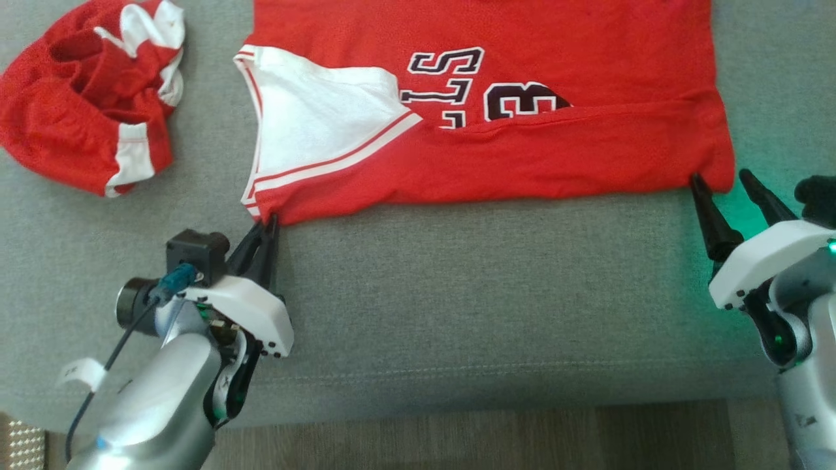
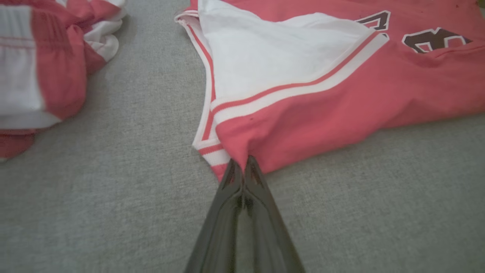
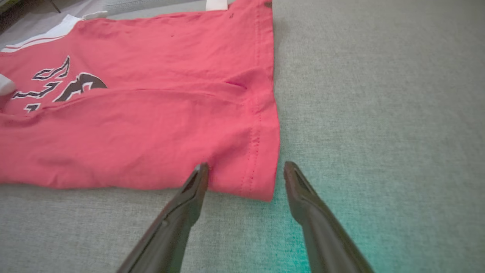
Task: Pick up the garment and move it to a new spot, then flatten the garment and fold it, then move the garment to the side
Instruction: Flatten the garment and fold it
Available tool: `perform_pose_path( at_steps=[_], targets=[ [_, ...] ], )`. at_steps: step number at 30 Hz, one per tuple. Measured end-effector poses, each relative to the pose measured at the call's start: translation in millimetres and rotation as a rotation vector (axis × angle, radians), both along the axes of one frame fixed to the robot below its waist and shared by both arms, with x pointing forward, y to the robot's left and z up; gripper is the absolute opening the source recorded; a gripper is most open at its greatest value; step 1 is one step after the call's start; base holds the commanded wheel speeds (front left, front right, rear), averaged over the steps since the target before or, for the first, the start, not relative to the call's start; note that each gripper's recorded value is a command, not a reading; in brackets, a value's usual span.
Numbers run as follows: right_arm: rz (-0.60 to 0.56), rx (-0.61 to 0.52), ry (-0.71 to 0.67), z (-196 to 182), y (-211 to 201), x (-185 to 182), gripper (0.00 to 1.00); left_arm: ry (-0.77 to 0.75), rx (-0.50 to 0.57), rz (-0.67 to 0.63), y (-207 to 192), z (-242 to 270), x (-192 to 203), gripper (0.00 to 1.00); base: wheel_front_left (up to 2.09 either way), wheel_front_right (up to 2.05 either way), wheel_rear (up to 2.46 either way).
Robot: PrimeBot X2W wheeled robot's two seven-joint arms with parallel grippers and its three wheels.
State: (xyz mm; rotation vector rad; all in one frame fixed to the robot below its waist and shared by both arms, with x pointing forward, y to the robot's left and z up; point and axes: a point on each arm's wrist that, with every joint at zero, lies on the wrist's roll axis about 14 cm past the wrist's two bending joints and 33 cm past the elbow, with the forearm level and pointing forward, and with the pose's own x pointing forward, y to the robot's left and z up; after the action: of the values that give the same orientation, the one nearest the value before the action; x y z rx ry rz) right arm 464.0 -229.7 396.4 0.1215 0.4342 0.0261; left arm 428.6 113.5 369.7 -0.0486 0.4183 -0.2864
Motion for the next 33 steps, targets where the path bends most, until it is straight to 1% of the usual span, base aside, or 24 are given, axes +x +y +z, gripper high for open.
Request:
perform_pose_path(
  at_steps=[8, 9, 10, 11, 12, 19, 24, 27, 33],
  targets=[
    [0.009, -0.026, 0.045, -12.3, 2.3, 2.8, 1.00, -0.004, 0.007, 0.015, 5.3, 0.3, -6.4, 0.00, 0.00, 0.00, 0.00],
    [0.009, -0.025, 0.057, -15.4, 2.6, 1.0, 0.89, -0.006, 0.009, 0.018, 6.4, 0.7, -7.1, 0.00, 0.00, 0.00, 0.00],
    [0.008, -0.024, 0.070, -18.3, 2.7, -0.8, 0.49, -0.012, 0.009, 0.021, 7.2, 1.9, -7.4, 0.00, 0.00, 0.00, 0.00],
    [0.009, -0.023, 0.077, -19.7, 3.2, -1.8, 0.17, -0.016, 0.008, 0.023, 7.3, 3.1, -7.8, 0.00, 0.00, 0.00, 0.00],
    [0.010, -0.021, 0.077, -19.4, 4.0, -1.8, 0.00, -0.022, 0.005, 0.024, 7.3, 4.5, -7.9, 0.00, 0.00, 0.00, 0.00],
    [-0.003, 0.011, 0.040, -4.9, 3.5, -0.9, 0.00, -0.063, 0.001, 0.011, 5.4, 15.8, -6.3, 0.00, 0.00, 0.00, 0.00],
    [-0.013, 0.013, 0.029, 8.0, -9.3, -11.5, 0.00, -0.108, -0.002, -0.012, 4.0, 31.0, -4.5, 0.00, 0.00, 0.00, 0.00],
    [-0.014, 0.011, 0.041, 11.5, -15.3, -20.5, 0.00, -0.121, -0.003, -0.024, 2.9, 35.7, -12.1, 0.00, 0.00, 0.00, 0.00],
    [-0.016, 0.026, 0.070, 13.9, -22.4, -40.1, 0.00, -0.100, -0.001, -0.030, 3.0, 39.4, -38.3, 0.00, 0.00, 0.00, 0.00]
  ],
)
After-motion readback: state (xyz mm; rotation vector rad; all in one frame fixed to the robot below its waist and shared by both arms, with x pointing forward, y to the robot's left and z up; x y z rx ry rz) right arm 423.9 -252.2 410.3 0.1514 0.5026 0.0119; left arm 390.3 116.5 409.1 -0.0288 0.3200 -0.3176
